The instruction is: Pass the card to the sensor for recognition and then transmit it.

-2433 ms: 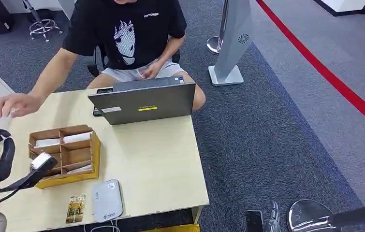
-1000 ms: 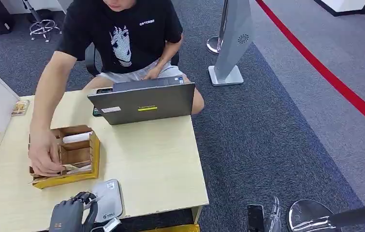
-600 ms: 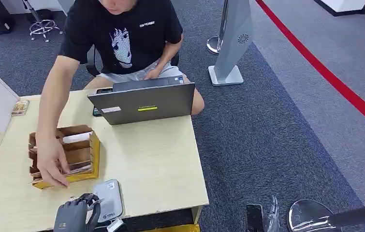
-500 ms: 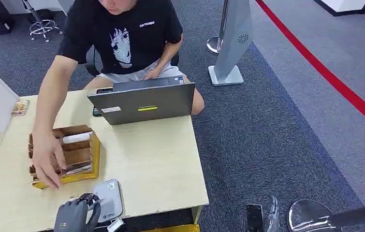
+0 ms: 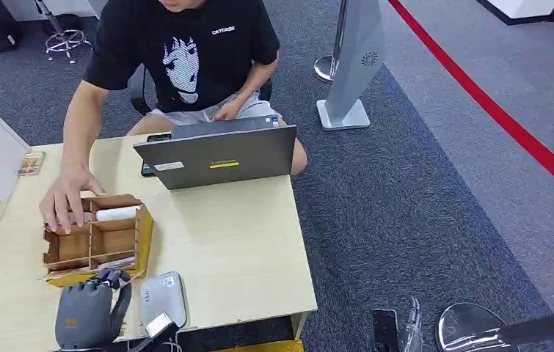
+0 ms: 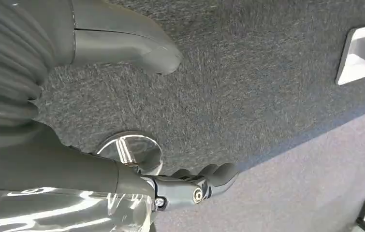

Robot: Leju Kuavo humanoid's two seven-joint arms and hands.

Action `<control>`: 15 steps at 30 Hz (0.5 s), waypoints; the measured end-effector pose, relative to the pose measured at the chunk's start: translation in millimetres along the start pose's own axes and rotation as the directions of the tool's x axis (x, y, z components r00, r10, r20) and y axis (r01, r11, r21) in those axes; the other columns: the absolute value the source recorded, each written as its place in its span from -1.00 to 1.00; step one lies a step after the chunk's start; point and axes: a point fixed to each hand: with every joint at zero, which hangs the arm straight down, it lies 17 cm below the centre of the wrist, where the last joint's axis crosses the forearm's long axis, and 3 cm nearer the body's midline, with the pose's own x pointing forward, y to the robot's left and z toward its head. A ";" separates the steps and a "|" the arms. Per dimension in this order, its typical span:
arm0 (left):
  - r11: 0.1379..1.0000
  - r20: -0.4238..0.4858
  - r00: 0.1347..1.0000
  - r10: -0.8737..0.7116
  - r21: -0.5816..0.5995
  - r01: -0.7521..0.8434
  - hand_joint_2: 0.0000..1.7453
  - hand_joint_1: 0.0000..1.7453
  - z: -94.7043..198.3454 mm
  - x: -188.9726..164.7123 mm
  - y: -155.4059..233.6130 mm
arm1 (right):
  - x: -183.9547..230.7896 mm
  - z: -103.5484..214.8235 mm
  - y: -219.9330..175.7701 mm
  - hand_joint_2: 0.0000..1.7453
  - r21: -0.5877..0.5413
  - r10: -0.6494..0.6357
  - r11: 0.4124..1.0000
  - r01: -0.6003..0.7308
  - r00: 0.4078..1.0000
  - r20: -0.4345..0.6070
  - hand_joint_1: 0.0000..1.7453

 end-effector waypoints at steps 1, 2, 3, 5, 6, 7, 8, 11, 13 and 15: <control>1.000 0.001 1.000 -0.011 0.028 0.010 1.00 1.00 -7.6 -4.0 10.4 | 0.1 0.1 0.2 1.00 0.000 0.000 1.000 0.000 1.000 0.000 -1.00; 0.998 -0.001 1.000 -0.023 0.055 0.023 1.00 1.00 -15.0 -9.9 21.9 | -0.1 0.3 0.3 1.00 0.001 0.001 1.000 -0.001 1.000 0.001 -1.00; 0.996 -0.005 0.999 -0.037 0.079 0.037 1.00 1.00 -22.5 -16.4 32.5 | -0.4 0.7 0.2 1.00 0.001 0.001 1.000 -0.001 1.000 0.002 -1.00; 0.990 -0.014 0.995 -0.099 0.097 0.100 1.00 0.98 -36.1 -31.5 47.6 | -1.9 4.1 0.4 1.00 0.006 0.001 1.000 -0.001 1.000 0.004 -1.00; 0.987 -0.024 0.992 -0.125 0.100 0.127 1.00 1.00 -42.1 -40.9 53.3 | -3.4 6.4 0.4 1.00 0.009 0.000 1.000 0.000 1.000 0.001 -1.00; 0.983 -0.034 0.989 -0.146 0.104 0.148 1.00 1.00 -47.1 -50.8 58.7 | -4.6 8.7 0.5 1.00 0.012 0.001 1.000 -0.001 1.000 0.000 -1.00; 0.980 -0.043 0.986 -0.163 0.111 0.166 1.00 1.00 -52.0 -59.0 64.7 | -5.5 10.6 1.1 1.00 0.016 0.003 1.000 -0.003 1.000 0.000 -1.00; 0.967 -0.059 0.977 -0.205 0.140 0.212 1.00 1.00 -67.3 -77.3 83.8 | -4.8 11.9 2.5 1.00 0.025 0.007 1.000 -0.007 1.000 0.006 -1.00; 0.960 -0.066 0.972 -0.225 0.153 0.232 1.00 0.78 -72.9 -85.6 92.7 | -4.2 12.0 3.1 1.00 0.027 0.008 1.000 -0.008 1.000 0.010 -1.00; 0.956 -0.076 0.968 -0.238 0.157 0.247 1.00 0.44 -76.2 -91.4 97.3 | -3.9 11.8 3.1 1.00 0.029 0.009 1.000 -0.009 1.000 0.013 -1.00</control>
